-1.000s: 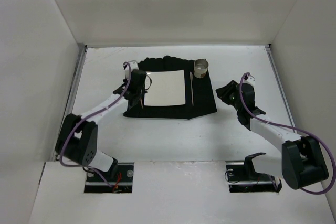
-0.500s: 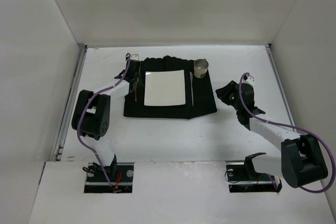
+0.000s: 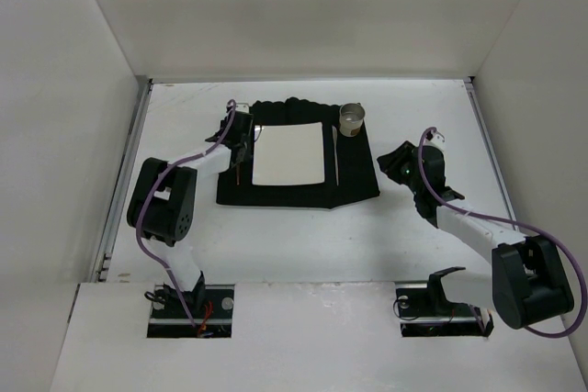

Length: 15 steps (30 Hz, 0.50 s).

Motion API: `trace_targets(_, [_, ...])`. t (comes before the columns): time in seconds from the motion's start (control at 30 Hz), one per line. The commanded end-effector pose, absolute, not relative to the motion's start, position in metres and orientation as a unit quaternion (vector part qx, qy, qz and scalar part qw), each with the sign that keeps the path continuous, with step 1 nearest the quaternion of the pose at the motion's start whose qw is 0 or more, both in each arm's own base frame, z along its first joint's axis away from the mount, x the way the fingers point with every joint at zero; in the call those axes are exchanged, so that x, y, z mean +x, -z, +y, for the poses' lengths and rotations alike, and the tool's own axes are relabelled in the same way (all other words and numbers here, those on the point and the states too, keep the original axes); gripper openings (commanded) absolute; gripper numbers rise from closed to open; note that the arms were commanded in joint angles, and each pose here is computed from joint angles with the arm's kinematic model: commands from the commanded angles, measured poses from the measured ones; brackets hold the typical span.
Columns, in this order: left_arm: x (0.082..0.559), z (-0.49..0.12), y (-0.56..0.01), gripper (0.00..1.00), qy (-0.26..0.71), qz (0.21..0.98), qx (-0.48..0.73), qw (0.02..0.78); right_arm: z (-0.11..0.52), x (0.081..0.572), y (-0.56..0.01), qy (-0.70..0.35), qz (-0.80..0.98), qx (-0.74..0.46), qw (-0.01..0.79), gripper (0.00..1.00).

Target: Set the dinner table for one person

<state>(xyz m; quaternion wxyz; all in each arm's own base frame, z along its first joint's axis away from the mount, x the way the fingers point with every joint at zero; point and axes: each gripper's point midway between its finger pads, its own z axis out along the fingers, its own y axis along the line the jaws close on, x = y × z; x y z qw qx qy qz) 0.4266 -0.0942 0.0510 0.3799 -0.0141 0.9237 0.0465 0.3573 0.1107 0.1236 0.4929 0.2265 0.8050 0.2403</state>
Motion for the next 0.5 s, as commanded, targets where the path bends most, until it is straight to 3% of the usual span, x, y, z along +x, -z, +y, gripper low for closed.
trace_targets(0.0, [0.415, -0.083, -0.054, 0.06, -0.074, 0.925, -0.015, 0.372, 0.116, 0.37, -0.155, -0.257, 0.778, 0.217, 0.531, 0.37])
trace_targets(0.27, [0.401, -0.088, -0.046, 0.08, -0.09, 0.929, -0.011, 0.36, 0.117, 0.37, -0.153, -0.257, 0.779, 0.217, 0.529, 0.37])
trace_targets(0.47, [0.402, -0.088, -0.045, 0.23, -0.104, 0.926, -0.009, 0.364, 0.117, 0.368, -0.157, -0.26, 0.776, 0.216, 0.533, 0.37])
